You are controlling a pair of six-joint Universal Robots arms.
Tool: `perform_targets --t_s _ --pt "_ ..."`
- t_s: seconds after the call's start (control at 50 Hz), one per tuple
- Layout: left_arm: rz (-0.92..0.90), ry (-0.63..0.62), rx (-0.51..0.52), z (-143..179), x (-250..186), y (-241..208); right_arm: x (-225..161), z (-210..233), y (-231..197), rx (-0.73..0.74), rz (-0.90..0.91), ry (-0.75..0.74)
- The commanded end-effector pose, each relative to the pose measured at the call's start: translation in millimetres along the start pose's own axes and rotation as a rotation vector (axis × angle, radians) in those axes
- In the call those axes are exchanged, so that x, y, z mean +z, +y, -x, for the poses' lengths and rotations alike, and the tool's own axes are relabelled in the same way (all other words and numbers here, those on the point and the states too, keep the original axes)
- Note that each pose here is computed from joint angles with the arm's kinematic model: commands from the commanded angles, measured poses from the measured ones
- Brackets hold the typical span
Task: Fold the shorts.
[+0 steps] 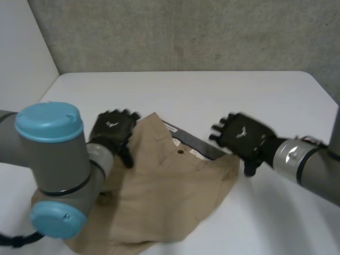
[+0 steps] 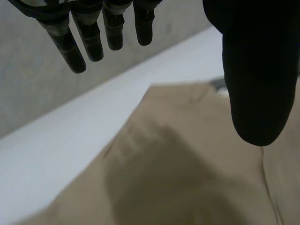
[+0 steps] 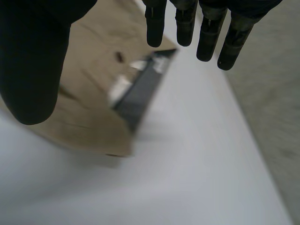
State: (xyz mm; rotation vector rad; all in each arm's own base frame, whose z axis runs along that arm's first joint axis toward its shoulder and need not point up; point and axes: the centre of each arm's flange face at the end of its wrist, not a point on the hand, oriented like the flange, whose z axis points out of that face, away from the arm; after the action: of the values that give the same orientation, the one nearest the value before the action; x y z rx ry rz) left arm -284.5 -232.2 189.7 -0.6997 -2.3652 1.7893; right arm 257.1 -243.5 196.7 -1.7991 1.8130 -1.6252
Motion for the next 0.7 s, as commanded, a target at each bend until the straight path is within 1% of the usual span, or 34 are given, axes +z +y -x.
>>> perform_targets --t_s 0.02,0.1,0.12,0.26,0.42,0.5,0.58,0.66,0.7 --pt "0.183 -0.048 0.029 9.6 -38.0 16.2 29.4 17.8 29.1 -0.009 0.004 -0.073" --pt "0.207 -0.032 0.013 9.5 -55.2 20.7 42.1 19.6 40.2 -0.081 -0.005 -0.055" --pt "0.211 -0.029 0.011 9.4 -59.8 22.1 48.4 18.4 44.6 -0.113 -0.013 -0.031" --pt "0.253 -0.020 0.024 9.0 -69.8 33.4 53.3 9.0 42.7 -0.120 -0.027 0.021" --pt "0.304 -0.015 0.044 7.8 -70.9 48.6 43.4 -3.7 36.1 0.054 0.004 0.088" --pt "0.314 -0.012 0.048 2.8 -56.8 61.1 35.3 -7.5 32.2 0.106 0.004 0.110" --pt "0.254 -0.018 0.056 -1.3 -37.7 63.7 28.1 -4.4 28.8 0.134 0.004 0.113" --pt "0.196 -0.032 0.116 -1.9 -17.4 60.3 25.3 -1.4 26.7 0.171 0.009 0.114" --pt "0.162 -0.040 0.161 -2.4 -5.6 55.3 23.5 -1.0 25.8 0.187 0.012 0.119"
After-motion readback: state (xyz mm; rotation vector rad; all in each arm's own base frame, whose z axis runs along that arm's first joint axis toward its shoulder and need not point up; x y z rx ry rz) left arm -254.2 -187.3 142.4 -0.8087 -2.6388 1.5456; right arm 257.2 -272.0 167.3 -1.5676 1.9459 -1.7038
